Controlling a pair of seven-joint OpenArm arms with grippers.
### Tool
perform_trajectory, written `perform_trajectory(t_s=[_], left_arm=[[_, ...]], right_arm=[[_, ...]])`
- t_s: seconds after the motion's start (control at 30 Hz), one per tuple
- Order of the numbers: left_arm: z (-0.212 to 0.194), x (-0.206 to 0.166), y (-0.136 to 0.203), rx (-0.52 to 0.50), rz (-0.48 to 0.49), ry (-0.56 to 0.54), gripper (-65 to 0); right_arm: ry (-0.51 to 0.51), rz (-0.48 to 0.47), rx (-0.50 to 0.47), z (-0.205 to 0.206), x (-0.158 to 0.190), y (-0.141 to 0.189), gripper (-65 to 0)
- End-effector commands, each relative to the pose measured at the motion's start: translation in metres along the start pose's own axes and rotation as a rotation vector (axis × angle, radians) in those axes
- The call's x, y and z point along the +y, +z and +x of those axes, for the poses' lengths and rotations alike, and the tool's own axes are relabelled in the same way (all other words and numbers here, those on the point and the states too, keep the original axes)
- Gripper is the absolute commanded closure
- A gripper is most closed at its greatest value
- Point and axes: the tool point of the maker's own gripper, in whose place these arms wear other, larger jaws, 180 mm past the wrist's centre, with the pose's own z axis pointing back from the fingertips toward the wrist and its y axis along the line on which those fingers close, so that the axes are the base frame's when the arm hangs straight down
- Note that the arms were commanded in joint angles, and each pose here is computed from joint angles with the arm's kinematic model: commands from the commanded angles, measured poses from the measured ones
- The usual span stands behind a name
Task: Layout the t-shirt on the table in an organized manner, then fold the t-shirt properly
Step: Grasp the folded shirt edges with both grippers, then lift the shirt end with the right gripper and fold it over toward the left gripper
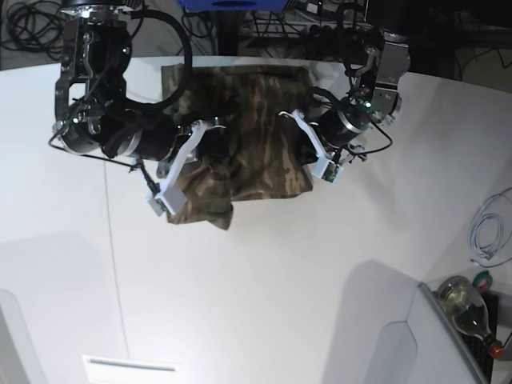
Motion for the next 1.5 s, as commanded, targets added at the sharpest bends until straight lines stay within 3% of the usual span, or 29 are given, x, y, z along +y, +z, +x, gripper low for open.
perform_trajectory(t_s=[0.0,0.2,0.53,0.67,0.97,1.1,1.2,1.47], left_arm=[[0.006,0.004,0.001,-0.011,0.009,-0.012,0.0],[0.009,0.005,0.000,-0.017,0.010,-0.015,0.0],[0.007,0.001,-0.001,0.007,0.005,-0.012,0.0],[0.029,0.006,0.007,-0.030,0.021,-0.046,0.0],[0.019,0.091,0.073,0.042,0.236,-0.077,0.0],[-0.003,0.110,0.101,0.117,0.266,-0.134,0.0],[-0.016,0.133,0.125,0.145,0.328,-0.116,0.0],[-0.023,0.184,0.175,0.135,0.502,-0.043,0.0]], right_arm=[[0.011,0.021,-0.044,0.015,0.005,0.001,-0.2],[-0.002,0.055,0.033,0.008,0.003,-0.023,-0.2],[0.002,0.083,0.036,0.002,0.006,-0.048,-0.2],[0.002,0.093,0.064,-0.001,0.007,-0.055,-0.2],[0.043,0.121,0.104,-0.001,0.019,-0.066,-0.6],[0.063,0.132,0.116,-0.003,0.026,-0.069,-13.1],[0.082,0.134,0.118,0.000,0.028,-0.068,-21.6],[0.184,0.158,0.193,-0.001,0.046,-0.075,-23.0]])
